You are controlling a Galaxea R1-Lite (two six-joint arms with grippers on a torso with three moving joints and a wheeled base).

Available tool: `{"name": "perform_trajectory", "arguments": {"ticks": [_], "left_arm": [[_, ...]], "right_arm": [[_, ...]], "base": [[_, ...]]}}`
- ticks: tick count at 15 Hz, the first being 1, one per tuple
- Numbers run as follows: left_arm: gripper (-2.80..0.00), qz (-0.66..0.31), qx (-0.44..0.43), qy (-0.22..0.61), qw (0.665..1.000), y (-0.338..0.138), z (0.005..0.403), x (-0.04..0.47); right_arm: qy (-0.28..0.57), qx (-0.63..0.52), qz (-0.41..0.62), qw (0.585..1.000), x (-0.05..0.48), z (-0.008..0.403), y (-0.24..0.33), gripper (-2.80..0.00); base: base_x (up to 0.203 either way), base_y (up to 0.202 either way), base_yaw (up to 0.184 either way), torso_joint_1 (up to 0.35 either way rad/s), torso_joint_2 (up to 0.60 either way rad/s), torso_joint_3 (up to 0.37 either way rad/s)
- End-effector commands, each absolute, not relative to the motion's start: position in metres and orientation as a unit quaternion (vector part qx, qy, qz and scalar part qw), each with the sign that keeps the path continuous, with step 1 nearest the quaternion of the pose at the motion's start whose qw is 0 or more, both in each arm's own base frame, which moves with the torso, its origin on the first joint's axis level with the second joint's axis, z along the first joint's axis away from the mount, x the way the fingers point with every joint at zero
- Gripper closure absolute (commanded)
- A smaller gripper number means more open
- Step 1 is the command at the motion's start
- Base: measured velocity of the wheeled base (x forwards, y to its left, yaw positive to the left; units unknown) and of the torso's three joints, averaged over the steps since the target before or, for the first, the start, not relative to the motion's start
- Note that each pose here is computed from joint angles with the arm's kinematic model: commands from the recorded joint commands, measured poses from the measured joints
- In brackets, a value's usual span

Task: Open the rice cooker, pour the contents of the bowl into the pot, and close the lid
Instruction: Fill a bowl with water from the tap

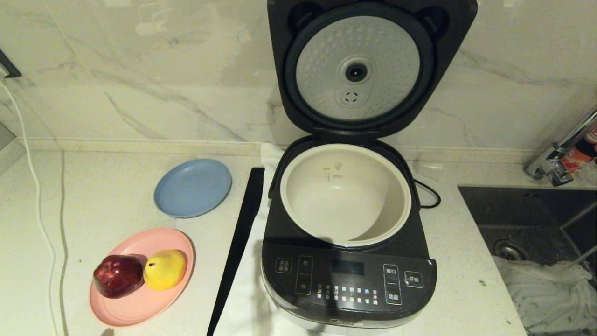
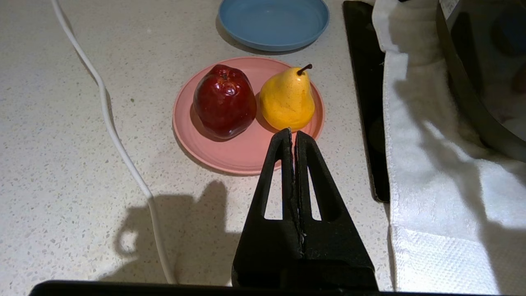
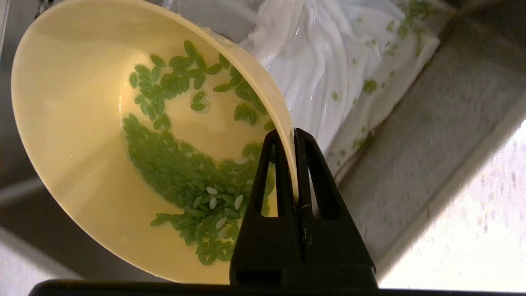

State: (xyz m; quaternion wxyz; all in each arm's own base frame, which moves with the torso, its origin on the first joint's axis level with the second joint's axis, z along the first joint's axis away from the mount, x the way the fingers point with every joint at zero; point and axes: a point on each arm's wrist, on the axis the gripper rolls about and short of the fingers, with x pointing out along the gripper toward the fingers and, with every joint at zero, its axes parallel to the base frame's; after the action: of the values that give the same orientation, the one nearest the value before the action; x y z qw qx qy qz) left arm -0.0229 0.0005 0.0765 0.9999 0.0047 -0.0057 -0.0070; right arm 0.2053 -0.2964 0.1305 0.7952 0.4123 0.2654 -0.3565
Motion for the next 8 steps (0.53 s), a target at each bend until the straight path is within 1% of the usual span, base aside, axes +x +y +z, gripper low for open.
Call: {"name": "perform_trajectory", "arguments": {"ticks": [1, 6, 8], "left_arm": [[0.0, -0.007, 0.005, -0.004, 1.0, 0.001, 0.075, -0.023], [0.0, -0.007, 0.005, -0.005, 1.0, 0.001, 0.076, -0.023], [0.0, -0.007, 0.005, -0.005, 1.0, 0.001, 0.076, -0.023]], "right_arm": [[0.267, 0.42, -0.359, 0.79, 0.211, 0.12, -0.311, 0.0], [0.265, 0.442, -0.359, 0.778, 0.223, 0.103, -0.332, 0.0], [0.26, 0.455, -0.349, 0.777, 0.227, 0.103, -0.337, 0.0]], "base": [[0.0, 0.0, 0.0, 0.0, 0.0, 0.0], [0.0, 0.0, 0.0, 0.0, 0.0, 0.0], [0.0, 0.0, 0.0, 0.0, 0.0, 0.0]]}}
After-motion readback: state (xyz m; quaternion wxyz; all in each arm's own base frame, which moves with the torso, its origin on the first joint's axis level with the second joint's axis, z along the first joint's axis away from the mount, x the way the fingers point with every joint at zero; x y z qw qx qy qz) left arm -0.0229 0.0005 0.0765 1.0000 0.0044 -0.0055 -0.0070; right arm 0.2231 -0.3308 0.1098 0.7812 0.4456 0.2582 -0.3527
